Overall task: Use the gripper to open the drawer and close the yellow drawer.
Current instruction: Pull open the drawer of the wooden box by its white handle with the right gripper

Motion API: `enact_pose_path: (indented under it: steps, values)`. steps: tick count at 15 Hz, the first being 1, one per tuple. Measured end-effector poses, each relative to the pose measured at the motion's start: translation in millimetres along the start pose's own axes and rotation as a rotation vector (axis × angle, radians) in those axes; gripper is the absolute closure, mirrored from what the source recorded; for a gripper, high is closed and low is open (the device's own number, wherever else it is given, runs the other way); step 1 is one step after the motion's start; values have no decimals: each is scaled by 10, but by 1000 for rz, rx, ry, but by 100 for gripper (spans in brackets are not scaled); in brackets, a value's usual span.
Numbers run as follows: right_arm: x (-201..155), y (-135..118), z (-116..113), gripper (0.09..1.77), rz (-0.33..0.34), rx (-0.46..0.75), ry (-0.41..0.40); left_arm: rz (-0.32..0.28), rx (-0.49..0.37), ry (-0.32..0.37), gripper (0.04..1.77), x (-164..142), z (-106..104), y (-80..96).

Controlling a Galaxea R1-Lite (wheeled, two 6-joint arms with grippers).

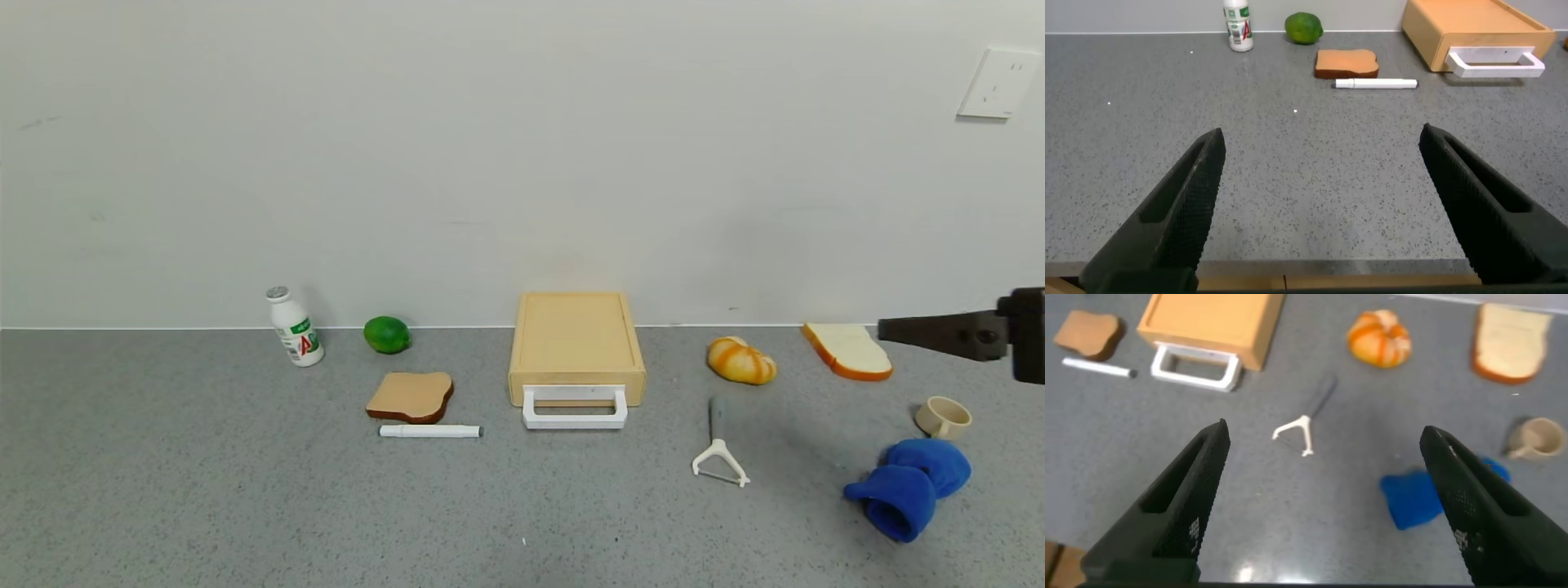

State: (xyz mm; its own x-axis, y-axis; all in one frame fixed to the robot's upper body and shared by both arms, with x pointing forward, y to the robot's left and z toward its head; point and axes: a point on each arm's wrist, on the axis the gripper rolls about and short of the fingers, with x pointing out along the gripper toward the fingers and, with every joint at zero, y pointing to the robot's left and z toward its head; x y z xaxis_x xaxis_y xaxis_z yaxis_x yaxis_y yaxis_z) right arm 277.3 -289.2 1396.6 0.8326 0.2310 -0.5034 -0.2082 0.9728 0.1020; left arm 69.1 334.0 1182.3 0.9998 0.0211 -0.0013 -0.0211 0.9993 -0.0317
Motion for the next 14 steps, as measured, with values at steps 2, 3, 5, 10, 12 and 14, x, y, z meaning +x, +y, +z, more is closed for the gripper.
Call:
enact_pose_path:
  steps: [2, 3, 5, 10, 12, 14]
  values:
    - [238, 170, 95, 15, 54, 9, 67, 0, 0, 0, 9, 0, 0, 0]
    - [357, 257, 129, 15, 74, 9, 91, 0, 0, 0, 9, 0, 0, 0]
    - [602, 442, 169, 15, 87, -2, 131, 0, 0, 0, 9, 0, 0, 0]
    - [1218, 975, 123, 15, 118, -53, 226, 0, 0, 0, 9, 0, 0, 0]
    - [1460, 1162, 73, 15, 125, -65, 258, 0, 0, 0, 9, 0, 0, 0]
    - [1681, 1291, 46, 15, 127, -69, 283, 0, 0, 0, 9, 0, 0, 0]
